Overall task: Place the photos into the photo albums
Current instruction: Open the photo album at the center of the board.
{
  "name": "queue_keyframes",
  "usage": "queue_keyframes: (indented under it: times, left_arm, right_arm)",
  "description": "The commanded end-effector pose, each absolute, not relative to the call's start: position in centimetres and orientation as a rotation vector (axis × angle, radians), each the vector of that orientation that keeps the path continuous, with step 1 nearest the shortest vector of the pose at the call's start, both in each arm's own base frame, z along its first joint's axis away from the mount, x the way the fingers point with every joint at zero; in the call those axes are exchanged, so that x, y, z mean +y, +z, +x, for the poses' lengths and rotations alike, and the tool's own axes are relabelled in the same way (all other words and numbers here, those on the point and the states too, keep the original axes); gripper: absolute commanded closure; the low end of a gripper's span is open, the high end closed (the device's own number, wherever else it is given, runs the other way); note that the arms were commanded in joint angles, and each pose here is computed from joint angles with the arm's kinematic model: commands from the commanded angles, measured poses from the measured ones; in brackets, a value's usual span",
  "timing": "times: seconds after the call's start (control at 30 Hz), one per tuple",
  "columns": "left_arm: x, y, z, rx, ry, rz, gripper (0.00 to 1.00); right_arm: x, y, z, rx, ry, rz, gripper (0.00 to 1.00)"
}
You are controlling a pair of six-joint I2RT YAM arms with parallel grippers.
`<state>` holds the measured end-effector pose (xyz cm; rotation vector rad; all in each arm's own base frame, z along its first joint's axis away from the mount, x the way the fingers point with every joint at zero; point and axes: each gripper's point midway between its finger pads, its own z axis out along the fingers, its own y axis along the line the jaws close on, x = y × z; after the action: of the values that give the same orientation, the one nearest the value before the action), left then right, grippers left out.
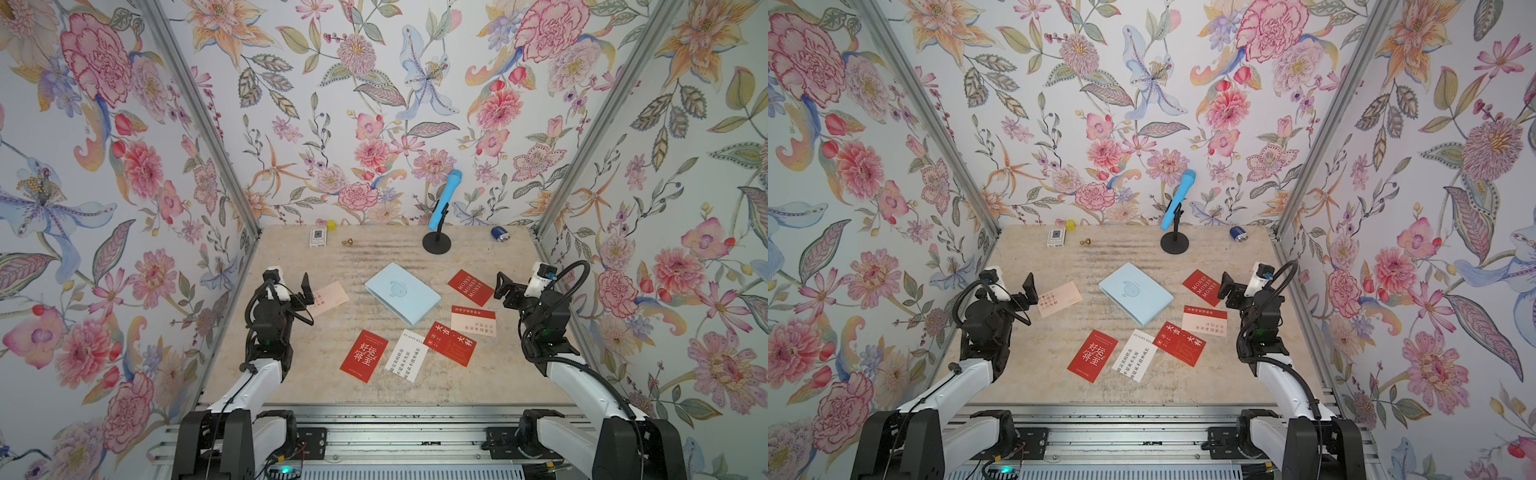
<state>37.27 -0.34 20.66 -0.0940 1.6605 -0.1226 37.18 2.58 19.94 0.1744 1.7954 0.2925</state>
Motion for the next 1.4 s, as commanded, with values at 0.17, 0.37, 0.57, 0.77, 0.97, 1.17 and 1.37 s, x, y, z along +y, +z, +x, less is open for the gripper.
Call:
queue_keyframes:
  times: [0.17, 0.37, 0.57, 0.77, 0.97, 1.17, 1.37]
  left_arm:
    - [-10.2, 16.9, 39.7, 1.883, -0.872, -0.025, 0.00]
    - [-14.5, 13.0, 43.8, 2.057, -0.971, 0.030, 0.00]
    - [-18.3, 11.0, 48.4, 2.103, -1.059, 0.076, 0.01]
    - [-21.2, 7.5, 51.4, 2.243, -0.981, 0.171, 0.02]
    - [-22.0, 5.2, 52.0, 2.296, -0.992, 0.178, 0.05]
    - [-22.2, 3.8, 50.8, 2.316, -1.041, 0.183, 0.08]
    - [-22.6, 3.2, 49.3, 2.327, -1.100, 0.190, 0.13]
  right_arm:
    - [16.9, 10.6, 33.3, 2.326, 0.749, -0.036, 0.00]
    - [21.6, 8.4, 32.6, 2.423, 0.884, -0.077, 0.00]
    - [22.6, 6.5, 33.3, 2.485, 0.913, -0.036, 0.04]
    - [23.8, 5.3, 34.5, 2.503, 0.952, -0.004, 0.12]
    - [24.4, 4.5, 36.0, 2.526, 0.937, 0.007, 0.19]
    - [25.1, 3.7, 37.1, 2.553, 0.917, 0.010, 0.32]
    - [25.3, 3.5, 38.3, 2.554, 0.880, 0.015, 0.41]
